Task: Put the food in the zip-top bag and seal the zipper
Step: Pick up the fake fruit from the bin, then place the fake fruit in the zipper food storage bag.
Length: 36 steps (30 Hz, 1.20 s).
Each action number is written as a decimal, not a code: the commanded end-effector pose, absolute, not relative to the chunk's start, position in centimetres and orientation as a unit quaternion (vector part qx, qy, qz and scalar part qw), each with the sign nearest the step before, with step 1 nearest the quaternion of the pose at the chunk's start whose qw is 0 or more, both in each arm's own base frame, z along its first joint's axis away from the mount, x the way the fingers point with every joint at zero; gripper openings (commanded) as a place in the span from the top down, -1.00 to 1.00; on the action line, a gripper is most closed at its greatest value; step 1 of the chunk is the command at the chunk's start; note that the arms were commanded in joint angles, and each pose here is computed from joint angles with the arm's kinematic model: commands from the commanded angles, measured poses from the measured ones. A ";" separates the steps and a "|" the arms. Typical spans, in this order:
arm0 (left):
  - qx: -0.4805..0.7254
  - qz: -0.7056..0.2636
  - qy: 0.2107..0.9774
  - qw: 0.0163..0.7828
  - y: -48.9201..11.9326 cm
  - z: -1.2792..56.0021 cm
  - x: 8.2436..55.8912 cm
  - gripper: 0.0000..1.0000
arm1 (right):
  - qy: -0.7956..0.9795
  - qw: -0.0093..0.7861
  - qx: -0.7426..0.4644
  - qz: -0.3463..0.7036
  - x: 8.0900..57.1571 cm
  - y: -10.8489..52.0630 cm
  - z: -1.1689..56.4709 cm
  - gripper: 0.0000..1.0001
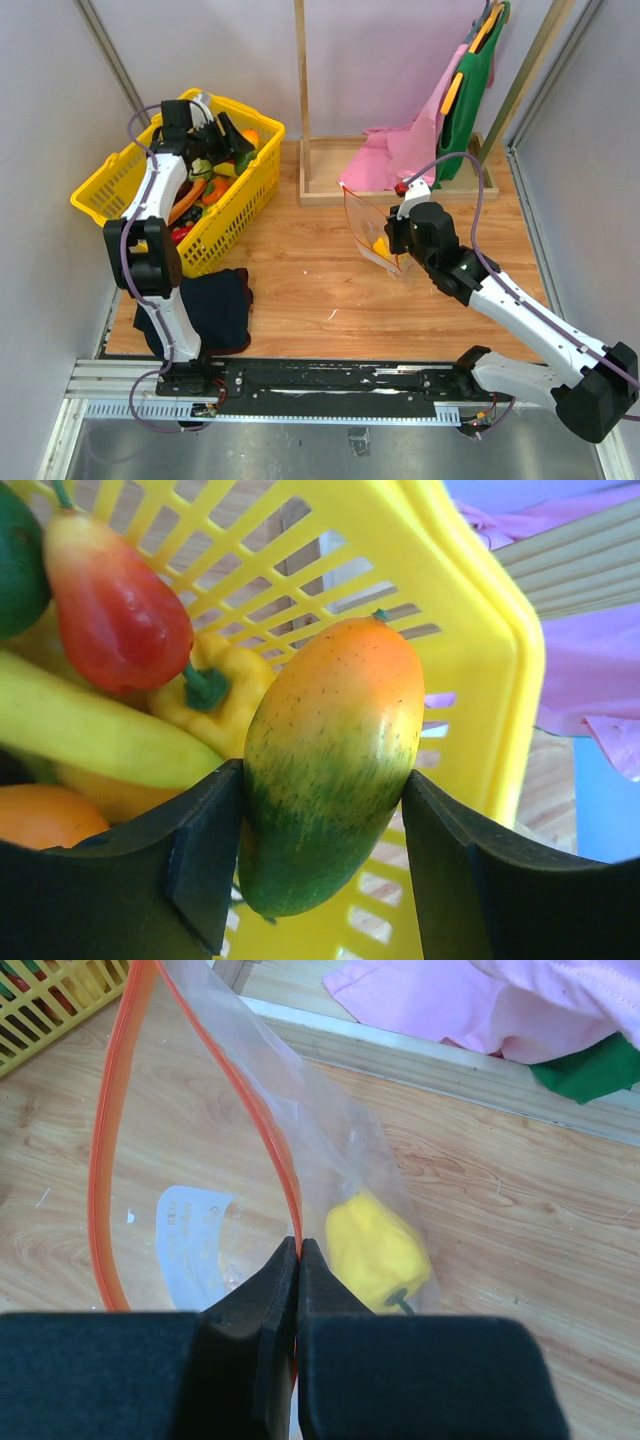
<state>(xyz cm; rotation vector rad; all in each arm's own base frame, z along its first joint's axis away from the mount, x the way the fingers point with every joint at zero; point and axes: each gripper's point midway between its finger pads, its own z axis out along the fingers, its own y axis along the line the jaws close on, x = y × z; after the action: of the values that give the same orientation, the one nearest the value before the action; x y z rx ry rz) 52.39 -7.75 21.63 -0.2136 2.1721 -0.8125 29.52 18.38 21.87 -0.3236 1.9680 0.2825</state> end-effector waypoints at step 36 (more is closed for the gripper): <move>-0.069 -0.412 0.783 0.460 -17.1 34.9 31.3 0.54 | 0.814 0.537 -0.132 0.179 29.3 20.3 24.3 0.99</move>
<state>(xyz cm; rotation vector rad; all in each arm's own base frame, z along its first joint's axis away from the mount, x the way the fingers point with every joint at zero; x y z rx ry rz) 33.09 -14.10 34.71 -0.1965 1.9405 -0.8865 29.00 19.90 22.77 -0.3400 1.9625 0.3897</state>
